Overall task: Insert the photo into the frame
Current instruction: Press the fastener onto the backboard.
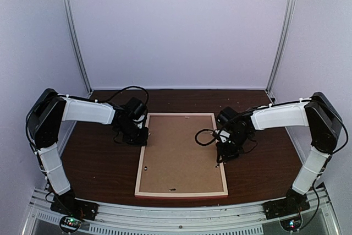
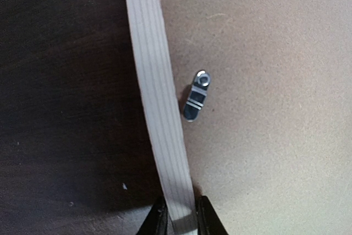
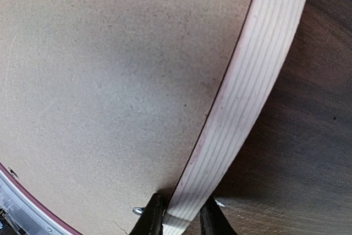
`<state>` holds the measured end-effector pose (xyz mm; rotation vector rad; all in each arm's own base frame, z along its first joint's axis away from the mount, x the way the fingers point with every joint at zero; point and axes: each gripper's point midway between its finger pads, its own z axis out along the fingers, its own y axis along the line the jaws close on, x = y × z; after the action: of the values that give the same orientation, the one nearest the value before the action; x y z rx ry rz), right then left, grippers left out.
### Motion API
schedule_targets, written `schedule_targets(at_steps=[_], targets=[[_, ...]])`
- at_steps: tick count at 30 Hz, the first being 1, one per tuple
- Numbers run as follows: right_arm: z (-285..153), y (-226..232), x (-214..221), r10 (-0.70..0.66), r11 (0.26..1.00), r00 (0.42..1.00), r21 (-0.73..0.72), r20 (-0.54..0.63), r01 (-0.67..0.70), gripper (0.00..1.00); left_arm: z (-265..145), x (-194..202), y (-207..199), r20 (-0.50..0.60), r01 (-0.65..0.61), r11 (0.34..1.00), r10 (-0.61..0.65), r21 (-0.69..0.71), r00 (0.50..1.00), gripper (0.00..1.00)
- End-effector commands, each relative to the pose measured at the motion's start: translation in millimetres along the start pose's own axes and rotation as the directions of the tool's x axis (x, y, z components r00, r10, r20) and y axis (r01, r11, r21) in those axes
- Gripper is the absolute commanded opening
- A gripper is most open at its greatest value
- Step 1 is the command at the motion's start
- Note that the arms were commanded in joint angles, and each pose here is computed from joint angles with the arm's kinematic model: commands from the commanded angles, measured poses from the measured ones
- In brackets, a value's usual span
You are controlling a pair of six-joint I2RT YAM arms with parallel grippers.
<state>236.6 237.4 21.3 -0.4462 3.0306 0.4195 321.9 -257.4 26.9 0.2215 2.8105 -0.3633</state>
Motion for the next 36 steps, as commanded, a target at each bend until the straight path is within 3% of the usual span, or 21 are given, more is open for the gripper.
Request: schedule_targets(at_steps=[1, 8, 16, 36], targets=[[32.1, -39.3, 34.8, -0.023, 0.987, 0.989, 0.151, -0.143, 0.045, 0.21, -0.4, -2.8, -17.6, 0.005, -0.048, 0.996, 0.048, 0.070, 0.999, 0.19], [29.8, -25.7, 34.5, -0.087, 0.992, 0.985, 0.078, -0.146, 0.099, 0.21, -0.3, -3.9, -17.6, 0.008, -0.048, 0.997, 0.048, 0.068, 0.999, 0.19], [21.4, -22.8, 35.9, -0.164, 0.982, 0.973, 0.068, -0.162, 0.177, 0.32, -1.2, -5.8, -18.6, 0.012, -0.048, 0.996, 0.048, 0.069, 0.999, 0.19], [-1.7, -18.6, 42.5, -0.243, 0.964, 0.951, 0.064, -0.190, 0.259, 0.45, -1.7, -13.9, -23.4, 0.014, -0.055, 0.996, 0.054, 0.071, 0.998, 0.19]])
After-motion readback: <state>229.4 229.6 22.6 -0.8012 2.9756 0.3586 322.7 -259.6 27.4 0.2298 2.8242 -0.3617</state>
